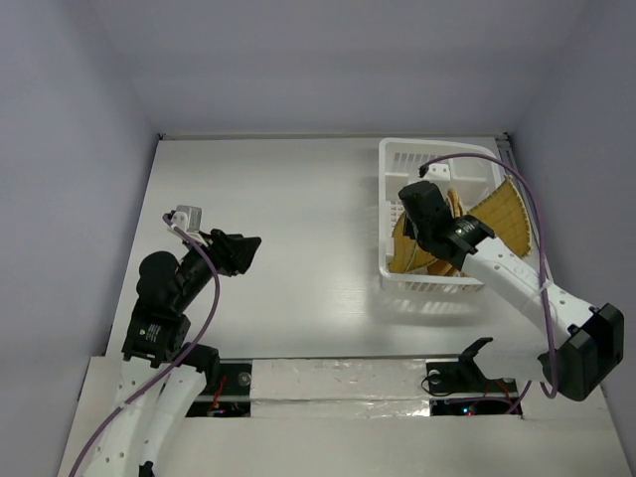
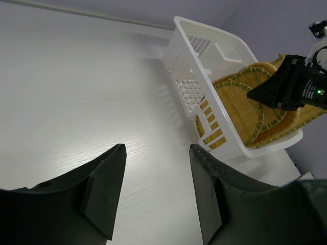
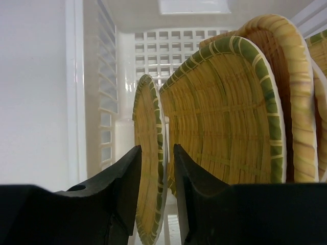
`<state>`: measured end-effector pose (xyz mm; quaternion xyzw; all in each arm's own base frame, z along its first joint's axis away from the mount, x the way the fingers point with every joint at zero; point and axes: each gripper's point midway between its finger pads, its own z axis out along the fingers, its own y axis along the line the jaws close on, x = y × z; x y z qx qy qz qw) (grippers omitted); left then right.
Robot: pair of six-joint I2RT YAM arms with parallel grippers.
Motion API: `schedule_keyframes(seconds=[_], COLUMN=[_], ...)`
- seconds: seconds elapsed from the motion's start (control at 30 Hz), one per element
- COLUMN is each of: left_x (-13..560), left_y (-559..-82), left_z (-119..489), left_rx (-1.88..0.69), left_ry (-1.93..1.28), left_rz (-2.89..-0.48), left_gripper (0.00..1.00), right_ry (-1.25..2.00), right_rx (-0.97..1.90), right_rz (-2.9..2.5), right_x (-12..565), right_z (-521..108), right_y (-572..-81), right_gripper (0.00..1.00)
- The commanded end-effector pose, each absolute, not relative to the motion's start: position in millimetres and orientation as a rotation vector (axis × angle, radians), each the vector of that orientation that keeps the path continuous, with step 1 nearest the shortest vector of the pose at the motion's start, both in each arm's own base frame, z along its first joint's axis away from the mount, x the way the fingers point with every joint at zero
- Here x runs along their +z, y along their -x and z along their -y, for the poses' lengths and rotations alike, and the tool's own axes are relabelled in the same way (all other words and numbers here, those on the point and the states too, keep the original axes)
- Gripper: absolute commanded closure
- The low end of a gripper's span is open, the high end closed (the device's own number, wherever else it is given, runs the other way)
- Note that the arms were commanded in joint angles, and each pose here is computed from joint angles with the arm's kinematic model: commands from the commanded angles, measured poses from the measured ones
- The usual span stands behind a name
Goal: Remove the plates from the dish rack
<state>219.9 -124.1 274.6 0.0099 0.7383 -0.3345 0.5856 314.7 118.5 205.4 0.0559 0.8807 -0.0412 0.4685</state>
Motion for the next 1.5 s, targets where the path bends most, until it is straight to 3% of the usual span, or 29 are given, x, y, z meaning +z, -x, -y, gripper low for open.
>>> schedule_keyframes(seconds=[0.0, 0.07, 0.27, 0.63, 1.3, 1.47], left_x=[285, 285, 285, 289, 290, 294], left_y=[-219, -219, -219, -217, -217, -216], left_z=[125, 125, 124, 121, 120, 120], left_rx=[-0.788, -0.787, -0.786, -0.773, -0.772, -0.789], left_ry=[-0.032, -0.03, -0.03, -0.022, -0.012, 0.018], left_rz=[-1.676, -1.676, -1.672, -1.661, -1.654, -1.645], left_gripper=[0.5, 0.5, 0.5, 0.49, 0.48, 0.35], right_ry=[-0.164, -0.164, -0.157, -0.147, -0.247, -0.166], right_rx=[-0.126, -0.131, -0.186, -0.233, -0.173, 0.181], right_rz=[-2.138, -2.139, -2.129, -2.124, -1.846, -1.758], right_x=[202, 201, 207, 214, 363, 398], right_z=[-118, -117, -111, -102, -67, -112], right_y=[-319, -319, -321, -317, -298, -291], right_gripper=[0.65, 0.72, 0.72, 1.0, 1.0, 1.0])
